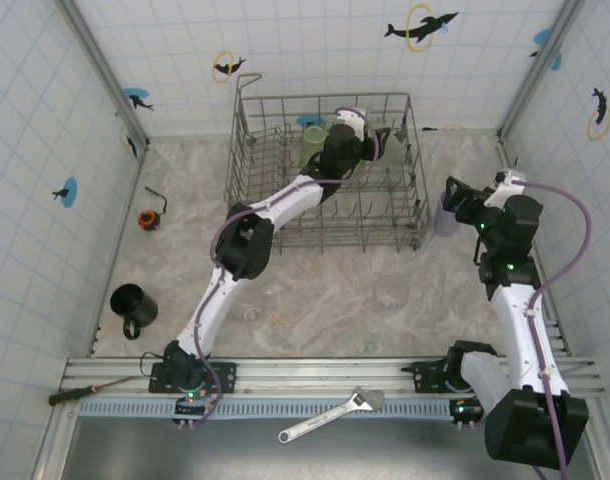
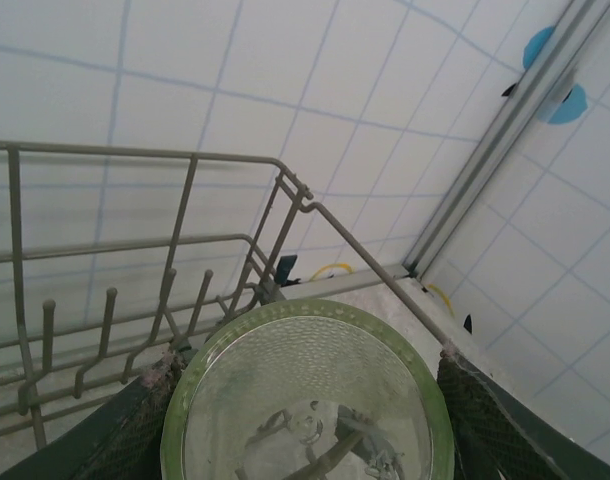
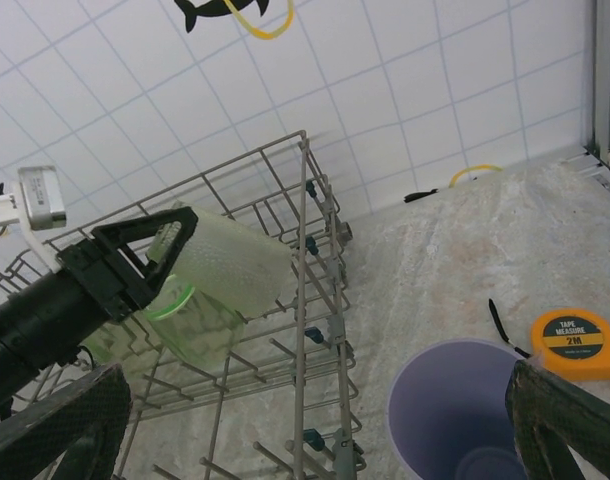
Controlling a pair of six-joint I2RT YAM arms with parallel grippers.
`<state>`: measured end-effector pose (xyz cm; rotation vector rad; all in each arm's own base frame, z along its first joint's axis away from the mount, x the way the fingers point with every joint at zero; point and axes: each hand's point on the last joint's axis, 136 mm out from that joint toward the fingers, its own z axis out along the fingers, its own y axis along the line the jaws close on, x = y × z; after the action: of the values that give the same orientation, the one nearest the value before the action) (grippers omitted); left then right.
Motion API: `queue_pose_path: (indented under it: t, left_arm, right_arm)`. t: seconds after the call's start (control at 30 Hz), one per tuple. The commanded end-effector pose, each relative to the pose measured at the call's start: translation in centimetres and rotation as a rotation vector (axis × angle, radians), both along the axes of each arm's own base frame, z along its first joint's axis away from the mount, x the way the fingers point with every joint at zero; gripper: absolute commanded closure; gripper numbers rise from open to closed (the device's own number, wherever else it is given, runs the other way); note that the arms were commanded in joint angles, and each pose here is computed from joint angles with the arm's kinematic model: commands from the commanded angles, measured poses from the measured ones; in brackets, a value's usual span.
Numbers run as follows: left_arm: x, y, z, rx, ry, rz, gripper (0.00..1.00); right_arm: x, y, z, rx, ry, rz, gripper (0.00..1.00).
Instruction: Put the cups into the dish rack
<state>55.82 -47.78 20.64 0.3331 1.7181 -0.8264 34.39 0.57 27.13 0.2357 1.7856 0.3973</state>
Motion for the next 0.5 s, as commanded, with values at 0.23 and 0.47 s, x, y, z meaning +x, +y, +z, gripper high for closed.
queue_pose_path:
  t: [0.23, 0.47]
  left_arm:
    - [0.8, 0.0, 1.0, -0.016, -0.081, 0.030, 1.00]
    - [0.1, -1.1, 0.0, 0.014, -0.111, 0.014, 0.68]
  right_arm:
    - [0.0, 0.4, 0.9, -0.026, -0.059, 0.010, 0.01]
    - [0.1, 0.6, 0.7, -0.031, -0.055, 0.016, 0.01]
